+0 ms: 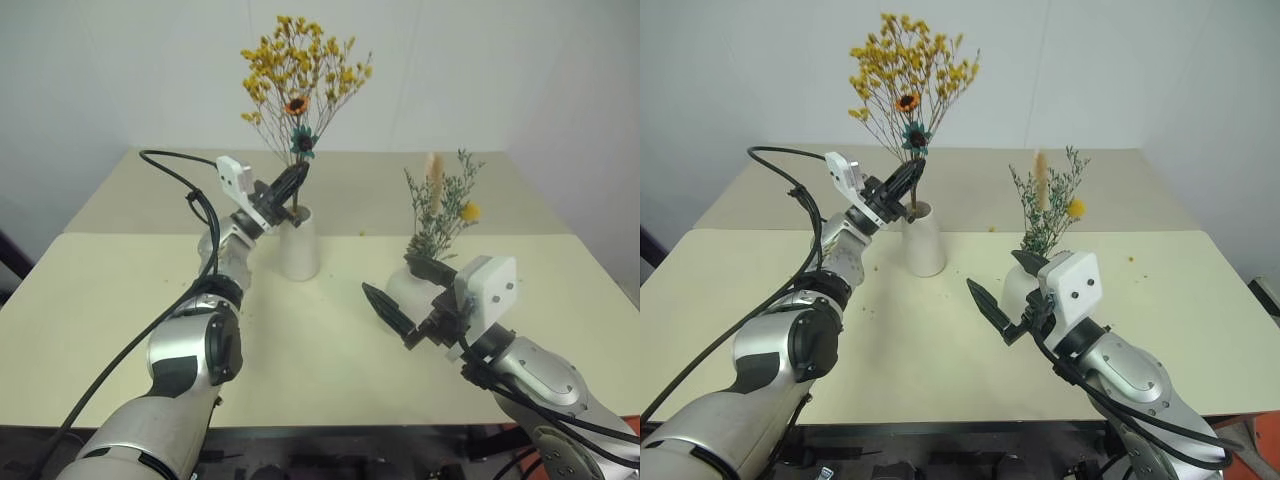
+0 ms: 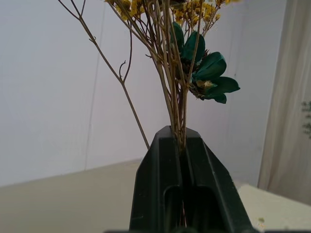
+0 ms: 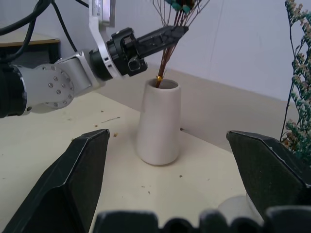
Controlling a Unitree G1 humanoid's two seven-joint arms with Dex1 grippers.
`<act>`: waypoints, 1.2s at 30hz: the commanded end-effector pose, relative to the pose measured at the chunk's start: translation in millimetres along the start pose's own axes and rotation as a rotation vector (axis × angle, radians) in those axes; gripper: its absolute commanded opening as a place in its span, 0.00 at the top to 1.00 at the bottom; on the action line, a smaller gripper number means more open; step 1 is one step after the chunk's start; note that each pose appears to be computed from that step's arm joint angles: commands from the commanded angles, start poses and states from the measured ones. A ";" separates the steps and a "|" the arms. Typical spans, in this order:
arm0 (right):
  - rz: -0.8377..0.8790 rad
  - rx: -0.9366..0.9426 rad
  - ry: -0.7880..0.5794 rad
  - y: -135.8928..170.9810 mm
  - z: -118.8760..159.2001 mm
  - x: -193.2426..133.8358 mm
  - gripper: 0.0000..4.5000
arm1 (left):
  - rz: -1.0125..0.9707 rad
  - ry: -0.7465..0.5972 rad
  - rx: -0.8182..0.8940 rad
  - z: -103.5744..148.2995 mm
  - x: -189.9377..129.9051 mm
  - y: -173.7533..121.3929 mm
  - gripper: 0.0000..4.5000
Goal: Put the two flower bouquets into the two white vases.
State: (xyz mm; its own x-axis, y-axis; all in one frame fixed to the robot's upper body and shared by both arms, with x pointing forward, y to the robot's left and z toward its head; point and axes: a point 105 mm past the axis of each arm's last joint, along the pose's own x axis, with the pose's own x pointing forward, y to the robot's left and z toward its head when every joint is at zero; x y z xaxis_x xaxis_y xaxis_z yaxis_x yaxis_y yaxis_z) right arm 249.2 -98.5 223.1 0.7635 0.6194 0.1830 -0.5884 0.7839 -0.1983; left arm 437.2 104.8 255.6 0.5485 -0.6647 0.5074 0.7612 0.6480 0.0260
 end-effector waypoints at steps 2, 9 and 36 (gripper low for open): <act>-0.003 -0.034 -0.056 1.1 12.2 -3.2 0.00 | -0.017 -0.016 0.049 9.3 2.7 -0.4 0.99; 0.006 -0.031 -0.053 0.6 10.4 -2.8 0.00 | -0.013 -0.009 0.053 6.2 -0.3 0.0 0.99; 0.025 -0.036 -0.053 1.0 4.5 0.0 0.00 | 0.011 -0.051 0.136 22.8 -43.7 21.7 0.01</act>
State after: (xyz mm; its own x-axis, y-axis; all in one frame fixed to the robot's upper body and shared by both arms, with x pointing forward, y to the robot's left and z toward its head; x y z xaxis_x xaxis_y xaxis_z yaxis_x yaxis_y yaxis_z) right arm 251.5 -100.0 216.9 0.7570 0.6291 0.1765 -0.5939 0.7751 -0.2156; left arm 425.3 149.5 237.1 0.5607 -0.6443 0.5201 0.7204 0.6893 0.0772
